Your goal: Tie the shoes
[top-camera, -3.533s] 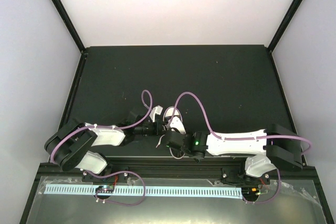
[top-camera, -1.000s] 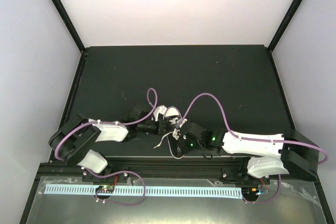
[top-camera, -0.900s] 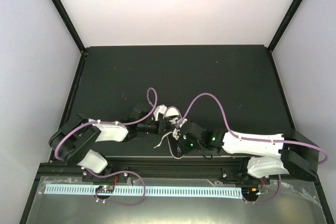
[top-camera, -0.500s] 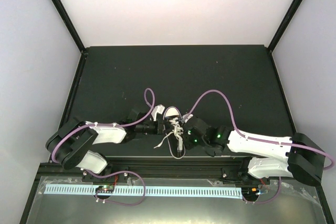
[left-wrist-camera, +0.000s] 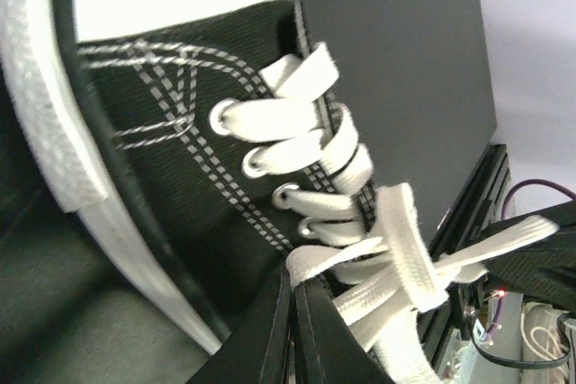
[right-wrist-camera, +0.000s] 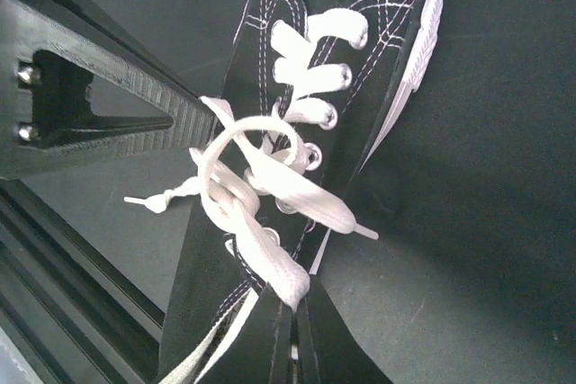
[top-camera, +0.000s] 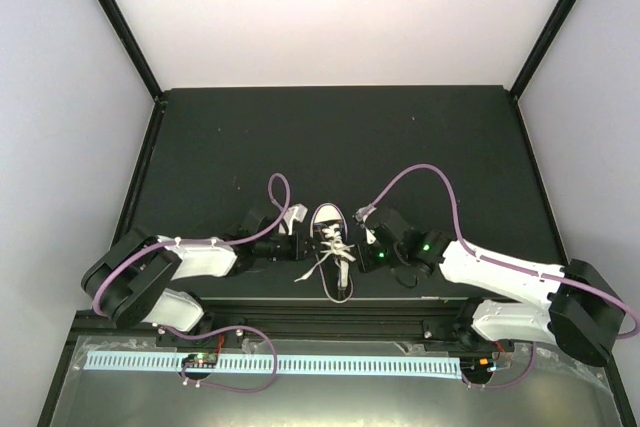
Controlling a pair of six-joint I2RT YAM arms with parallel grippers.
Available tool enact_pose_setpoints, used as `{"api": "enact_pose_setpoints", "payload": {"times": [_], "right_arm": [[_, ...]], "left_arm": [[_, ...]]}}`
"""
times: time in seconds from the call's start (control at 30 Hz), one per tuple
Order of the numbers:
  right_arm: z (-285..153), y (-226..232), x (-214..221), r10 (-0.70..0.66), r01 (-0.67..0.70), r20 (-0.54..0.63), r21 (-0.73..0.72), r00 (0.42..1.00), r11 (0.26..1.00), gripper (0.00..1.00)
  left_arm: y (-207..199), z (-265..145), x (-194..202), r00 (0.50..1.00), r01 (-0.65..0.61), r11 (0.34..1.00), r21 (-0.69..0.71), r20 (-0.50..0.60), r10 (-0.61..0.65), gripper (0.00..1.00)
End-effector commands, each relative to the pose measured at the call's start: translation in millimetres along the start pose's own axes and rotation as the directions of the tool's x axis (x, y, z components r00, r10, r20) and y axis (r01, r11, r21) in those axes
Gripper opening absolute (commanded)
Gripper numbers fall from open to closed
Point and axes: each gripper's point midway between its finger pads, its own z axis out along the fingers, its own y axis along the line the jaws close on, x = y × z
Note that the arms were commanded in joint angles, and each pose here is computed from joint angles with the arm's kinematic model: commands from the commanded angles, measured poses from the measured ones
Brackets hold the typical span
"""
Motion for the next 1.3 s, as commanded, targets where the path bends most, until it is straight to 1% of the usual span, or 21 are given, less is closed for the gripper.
{"api": "enact_pose_setpoints", "payload": {"times": [0.0,0.33,0.43,0.5,0.53,0.57,0.63,0.7,0.77,0.87,0.93,1.07,1.13,1.27], "right_arm": [[-8,9,-16,0.039,-0.037,0.029,-0.064,0.999,0.997,0.02],[-8,-5,-20,0.091,-0.09,0.026,-0.041,0.996,0.995,0.02],[-8,-2,-22,0.084,-0.083,0.024,-0.058,0.996,0.995,0.02],[-8,3,-24,0.064,-0.063,0.014,-0.073,0.998,0.995,0.01],[-8,5,-25,0.055,-0.055,0.005,-0.076,0.998,0.996,0.01],[-8,6,-26,0.046,-0.047,-0.003,-0.078,0.999,0.996,0.02],[-7,9,-27,0.028,-0.029,-0.014,-0.082,0.999,0.996,0.02],[-7,11,-30,0.014,-0.016,-0.023,-0.082,1.0,0.997,0.02],[-5,13,-32,0.004,-0.006,-0.037,-0.078,0.999,0.997,0.02],[-1,16,-37,-0.003,-0.001,-0.054,-0.08,0.999,0.997,0.02],[4,17,-39,-0.003,-0.003,-0.065,-0.081,0.998,0.997,0.02],[19,19,-49,0.001,-0.007,-0.066,-0.088,0.998,0.996,0.04],[27,17,-53,0.005,-0.012,-0.071,-0.091,0.997,0.996,0.07],[32,12,-59,0.008,-0.014,-0.073,-0.09,0.997,0.996,0.24]], "left_arm": [[14,-5,2,1.0,0.009,0.998,-0.054,0.016,-0.008,0.02],[30,-12,5,1.0,0.022,0.994,-0.111,0.024,-0.019,0.02],[26,-14,5,1.0,-0.016,0.995,-0.098,0.015,0.018,0.02],[20,-14,3,0.998,-0.069,0.994,-0.084,0.004,0.07,0.04],[19,-15,2,0.995,-0.099,0.991,-0.091,-0.005,0.099,0.09],[18,-17,-2,0.991,-0.132,0.985,-0.114,-0.003,0.133,0.16],[10,-25,-15,0.974,-0.219,0.963,-0.156,0.018,0.225,0.37],[1,-34,-27,0.947,-0.308,0.932,-0.193,0.036,0.32,0.54],[-18,-39,-36,0.902,-0.411,0.894,-0.179,0.06,0.427,0.6],[-46,-38,-35,0.834,-0.535,0.84,-0.091,0.101,0.542,0.62],[-55,-34,-30,0.808,-0.578,0.814,-0.048,0.103,0.58,0.62],[-54,-23,-24,0.8,-0.595,0.803,-0.03,0.071,0.596,0.61],[-55,-20,-22,0.8,-0.596,0.803,-0.025,0.07,0.596,0.6],[-51,-17,-21,0.819,-0.569,0.821,-0.037,0.066,0.57,0.61]]}}
